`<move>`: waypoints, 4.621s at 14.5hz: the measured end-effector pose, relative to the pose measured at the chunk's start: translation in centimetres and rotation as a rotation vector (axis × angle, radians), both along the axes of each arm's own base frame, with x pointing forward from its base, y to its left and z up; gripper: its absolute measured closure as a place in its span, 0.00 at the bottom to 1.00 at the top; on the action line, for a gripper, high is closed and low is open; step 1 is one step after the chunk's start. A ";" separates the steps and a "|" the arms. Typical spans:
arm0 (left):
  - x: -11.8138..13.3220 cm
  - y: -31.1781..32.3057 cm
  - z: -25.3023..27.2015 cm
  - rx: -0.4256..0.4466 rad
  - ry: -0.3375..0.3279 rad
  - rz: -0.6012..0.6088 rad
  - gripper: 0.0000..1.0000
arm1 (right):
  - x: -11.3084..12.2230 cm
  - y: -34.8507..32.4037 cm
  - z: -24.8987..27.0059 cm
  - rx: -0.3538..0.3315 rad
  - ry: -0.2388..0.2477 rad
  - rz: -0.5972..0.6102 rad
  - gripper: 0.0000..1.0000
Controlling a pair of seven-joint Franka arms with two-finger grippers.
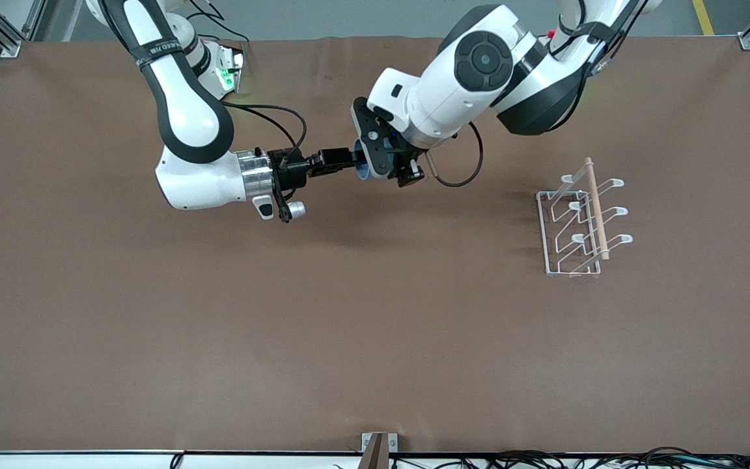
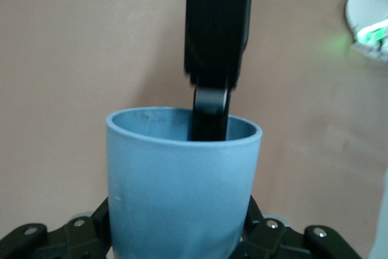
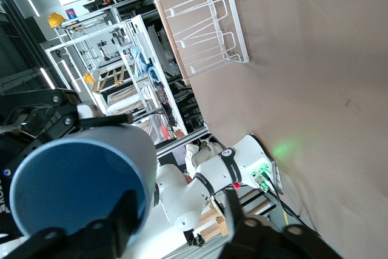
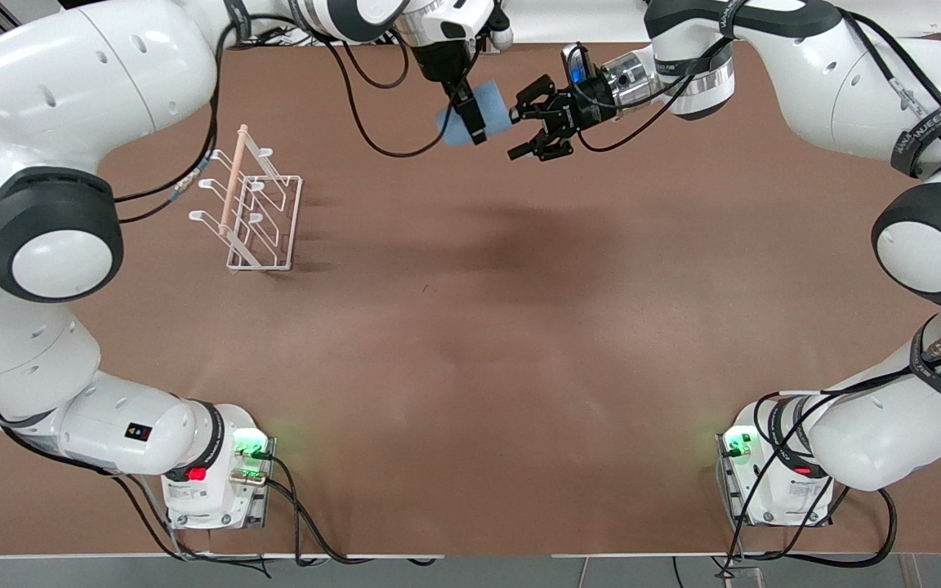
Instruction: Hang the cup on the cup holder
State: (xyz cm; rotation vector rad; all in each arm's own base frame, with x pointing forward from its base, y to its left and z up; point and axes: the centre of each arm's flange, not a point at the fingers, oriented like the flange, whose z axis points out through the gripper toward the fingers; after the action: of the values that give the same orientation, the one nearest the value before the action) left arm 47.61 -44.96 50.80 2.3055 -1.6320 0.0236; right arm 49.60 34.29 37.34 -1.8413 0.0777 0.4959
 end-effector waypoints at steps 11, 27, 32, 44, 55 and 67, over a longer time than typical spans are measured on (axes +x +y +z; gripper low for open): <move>2.5 11.7 -2.0 0.708 -0.067 -0.052 0.22 | 6.5 -14.6 -0.6 -0.169 -0.070 -0.117 0.00; 7.3 21.1 -21.6 1.544 -0.036 -0.437 0.22 | 9.7 -40.0 14.3 -1.146 -0.394 -0.008 0.00; 7.7 21.4 -27.6 1.623 -0.028 -0.528 0.22 | 6.5 -40.9 22.6 -1.246 -0.431 -0.026 0.00; 7.3 20.9 -29.4 1.665 -0.071 -0.398 0.16 | 3.9 -41.2 28.4 -1.270 -0.318 -0.042 0.00; 9.5 19.8 -12.3 1.331 -0.215 0.077 0.00 | 4.9 -41.0 29.0 -1.266 -0.444 -0.015 0.00; 11.5 36.9 5.9 0.498 -0.077 1.033 0.00 | 4.9 -41.1 29.0 -1.266 -0.444 -0.015 0.00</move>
State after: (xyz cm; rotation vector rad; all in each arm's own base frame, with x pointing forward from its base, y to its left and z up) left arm 59.06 -8.04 56.73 3.2912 -0.3074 -0.0695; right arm 54.50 -6.78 66.35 -3.1401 0.1167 -0.0610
